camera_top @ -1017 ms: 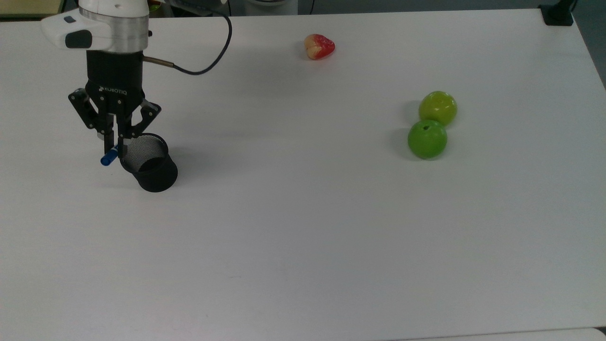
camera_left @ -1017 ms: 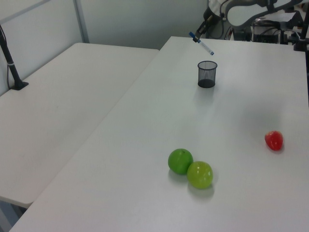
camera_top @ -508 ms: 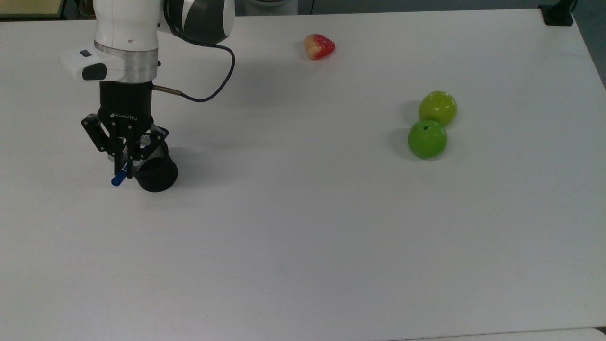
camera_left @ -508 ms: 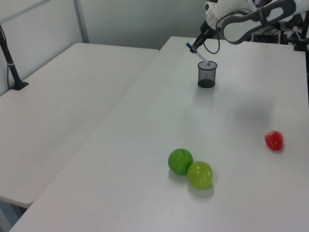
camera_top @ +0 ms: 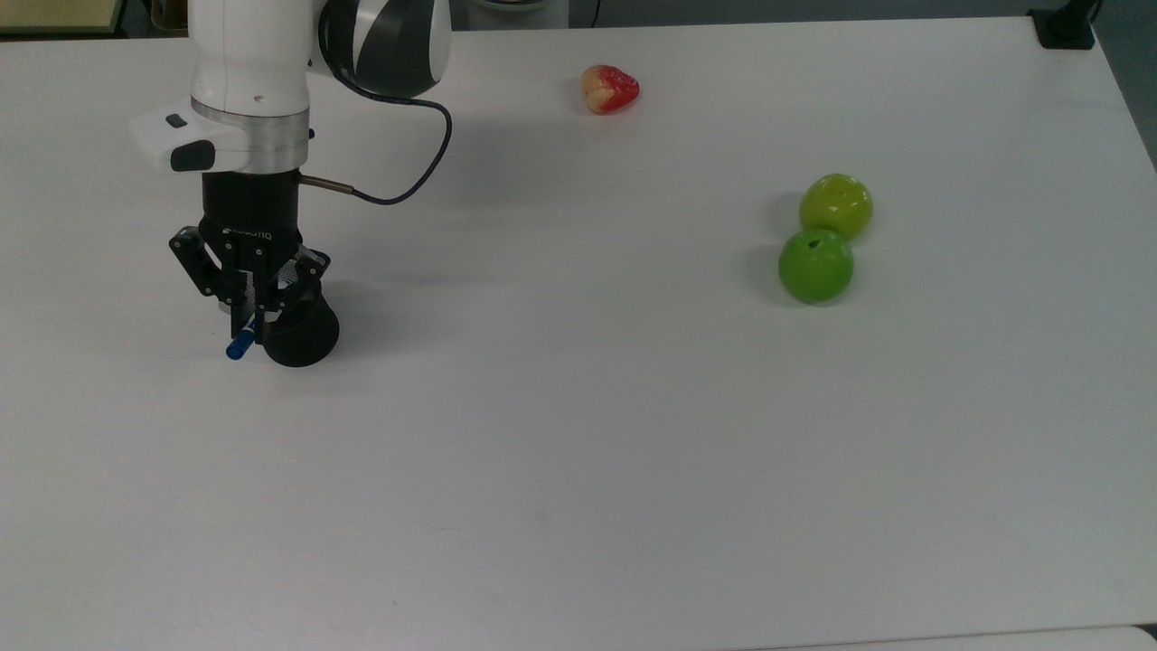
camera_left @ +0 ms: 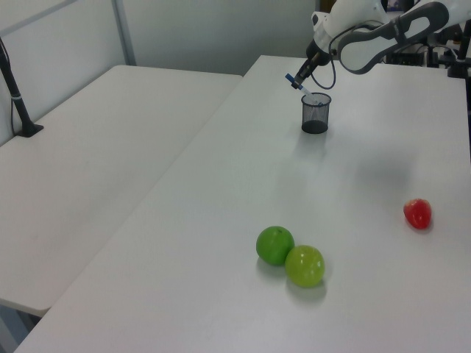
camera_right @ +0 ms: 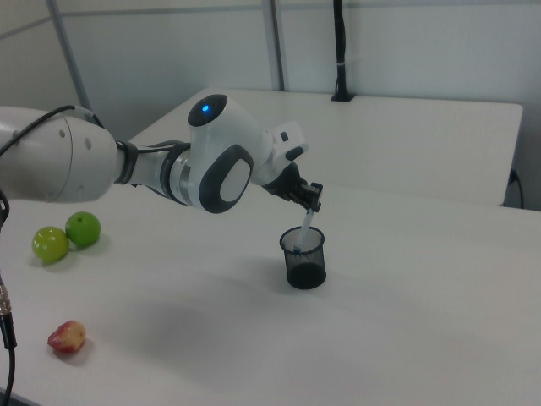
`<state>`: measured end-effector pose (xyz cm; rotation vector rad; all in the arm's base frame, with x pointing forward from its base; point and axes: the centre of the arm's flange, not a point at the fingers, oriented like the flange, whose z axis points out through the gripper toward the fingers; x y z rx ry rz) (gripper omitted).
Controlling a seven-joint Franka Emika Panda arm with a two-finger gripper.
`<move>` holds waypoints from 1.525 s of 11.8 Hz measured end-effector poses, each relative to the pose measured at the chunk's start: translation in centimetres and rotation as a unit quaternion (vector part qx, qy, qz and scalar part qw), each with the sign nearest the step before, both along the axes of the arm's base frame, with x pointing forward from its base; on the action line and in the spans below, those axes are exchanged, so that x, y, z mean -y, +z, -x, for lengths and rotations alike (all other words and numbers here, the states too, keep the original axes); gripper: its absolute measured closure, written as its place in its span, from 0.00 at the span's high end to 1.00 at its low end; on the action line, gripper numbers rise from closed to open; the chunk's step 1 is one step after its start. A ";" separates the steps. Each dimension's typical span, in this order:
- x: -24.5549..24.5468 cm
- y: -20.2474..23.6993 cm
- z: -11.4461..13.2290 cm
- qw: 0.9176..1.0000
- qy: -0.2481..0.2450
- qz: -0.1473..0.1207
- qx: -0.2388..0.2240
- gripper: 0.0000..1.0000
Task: Place marker
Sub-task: 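Open the gripper to release the marker in the cup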
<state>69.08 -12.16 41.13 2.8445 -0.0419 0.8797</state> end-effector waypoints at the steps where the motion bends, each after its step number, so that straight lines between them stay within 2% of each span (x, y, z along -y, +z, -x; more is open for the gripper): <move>1: 0.0 -0.2 0.1 1.000 0.000 0.000 -0.002 0.18; 6: 0.0 -0.4 0.1 1.000 0.000 -0.001 -0.004 0.22; 7: 0.0 -0.4 0.1 1.000 0.000 -0.001 -0.004 0.26; 9: -0.1 -0.4 0.1 1.000 0.000 -0.001 -0.004 0.28; 11: -0.1 -0.4 0.1 1.000 0.001 -0.001 -0.004 0.52; 13: -0.1 -0.4 0.1 1.000 -0.003 -0.003 -0.003 0.72; 15: -0.3 -0.3 0.1 1.000 -0.013 -0.011 0.000 0.99; 18: -0.9 0.1 0.0 1.000 -0.011 -0.013 0.004 1.00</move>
